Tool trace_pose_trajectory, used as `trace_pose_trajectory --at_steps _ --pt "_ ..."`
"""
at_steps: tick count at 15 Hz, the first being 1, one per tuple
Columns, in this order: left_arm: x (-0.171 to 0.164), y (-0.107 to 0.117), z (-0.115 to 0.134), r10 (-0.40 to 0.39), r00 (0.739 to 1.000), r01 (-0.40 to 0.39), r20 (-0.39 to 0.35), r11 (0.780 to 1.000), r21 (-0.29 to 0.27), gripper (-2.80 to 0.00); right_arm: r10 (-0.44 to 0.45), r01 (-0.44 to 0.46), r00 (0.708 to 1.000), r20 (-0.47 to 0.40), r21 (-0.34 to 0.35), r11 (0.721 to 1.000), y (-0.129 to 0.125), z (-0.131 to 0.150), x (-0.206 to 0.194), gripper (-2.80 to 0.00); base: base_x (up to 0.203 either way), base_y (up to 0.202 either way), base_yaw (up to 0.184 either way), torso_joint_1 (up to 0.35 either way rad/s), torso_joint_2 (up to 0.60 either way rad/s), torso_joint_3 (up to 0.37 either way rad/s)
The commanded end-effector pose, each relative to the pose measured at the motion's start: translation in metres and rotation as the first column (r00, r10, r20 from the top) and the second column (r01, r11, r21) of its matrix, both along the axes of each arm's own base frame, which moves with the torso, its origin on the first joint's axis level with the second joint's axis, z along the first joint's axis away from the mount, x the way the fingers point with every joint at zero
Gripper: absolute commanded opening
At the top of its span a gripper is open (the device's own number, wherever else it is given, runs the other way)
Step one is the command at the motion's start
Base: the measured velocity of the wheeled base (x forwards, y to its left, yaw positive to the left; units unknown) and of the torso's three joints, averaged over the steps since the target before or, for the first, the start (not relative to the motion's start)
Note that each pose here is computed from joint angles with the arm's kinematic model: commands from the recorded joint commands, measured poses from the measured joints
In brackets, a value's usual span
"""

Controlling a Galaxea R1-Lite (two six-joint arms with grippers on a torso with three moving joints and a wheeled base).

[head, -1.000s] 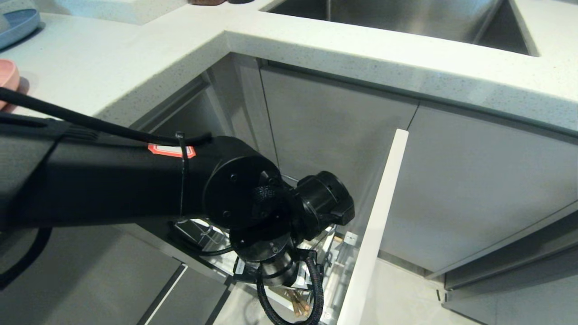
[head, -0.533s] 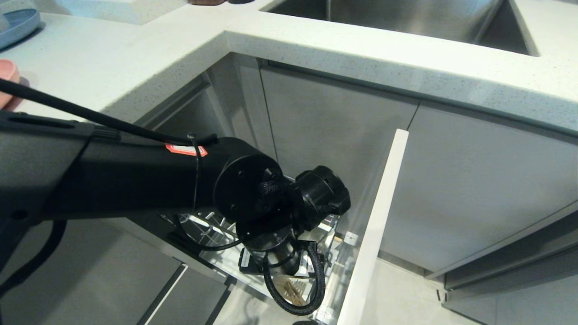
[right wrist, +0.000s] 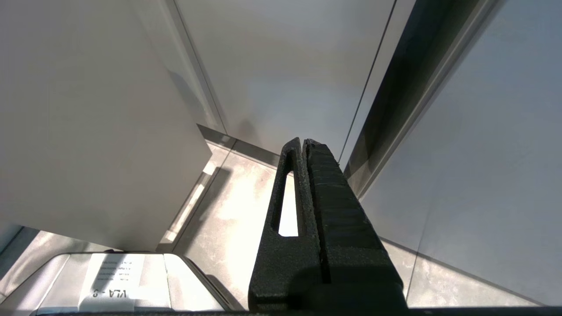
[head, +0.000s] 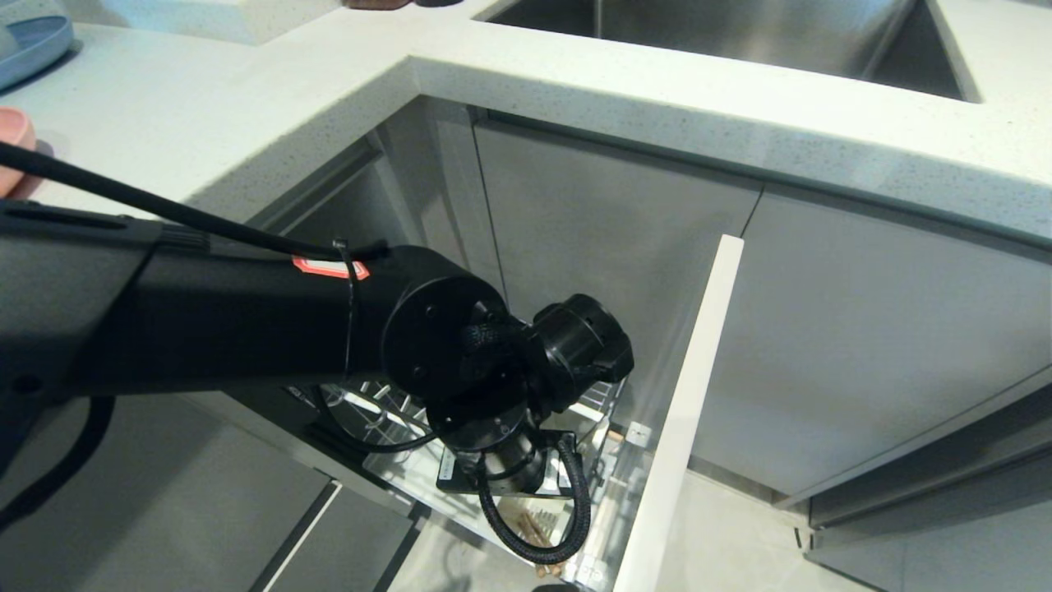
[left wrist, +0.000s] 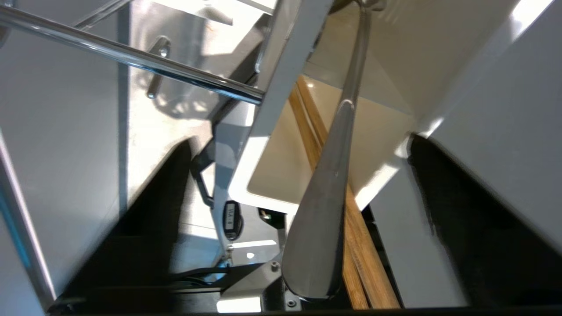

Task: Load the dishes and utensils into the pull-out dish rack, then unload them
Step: Take the fork out of the cupboard

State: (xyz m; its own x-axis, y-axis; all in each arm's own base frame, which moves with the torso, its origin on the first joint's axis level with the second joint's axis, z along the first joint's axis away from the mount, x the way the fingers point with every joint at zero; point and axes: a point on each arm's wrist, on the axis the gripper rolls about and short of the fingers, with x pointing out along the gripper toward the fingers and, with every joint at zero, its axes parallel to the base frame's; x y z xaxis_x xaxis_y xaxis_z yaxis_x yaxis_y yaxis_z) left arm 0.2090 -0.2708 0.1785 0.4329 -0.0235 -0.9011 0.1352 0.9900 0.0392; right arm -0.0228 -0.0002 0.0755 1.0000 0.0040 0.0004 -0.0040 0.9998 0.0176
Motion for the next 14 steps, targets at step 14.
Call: trace_pose_trajectory --at_steps 14 --pt "-0.0049 0.0027 0.0088 0.002 1.000 -0.002 0.016 1.000 -0.019 -2.80 0.000 0.000 1.000 -0.001 0.001 1.000 0.0000 -0.0004 0.0001 -2.80 0.000 0.000 0.000 0.000 0.00 0.000"
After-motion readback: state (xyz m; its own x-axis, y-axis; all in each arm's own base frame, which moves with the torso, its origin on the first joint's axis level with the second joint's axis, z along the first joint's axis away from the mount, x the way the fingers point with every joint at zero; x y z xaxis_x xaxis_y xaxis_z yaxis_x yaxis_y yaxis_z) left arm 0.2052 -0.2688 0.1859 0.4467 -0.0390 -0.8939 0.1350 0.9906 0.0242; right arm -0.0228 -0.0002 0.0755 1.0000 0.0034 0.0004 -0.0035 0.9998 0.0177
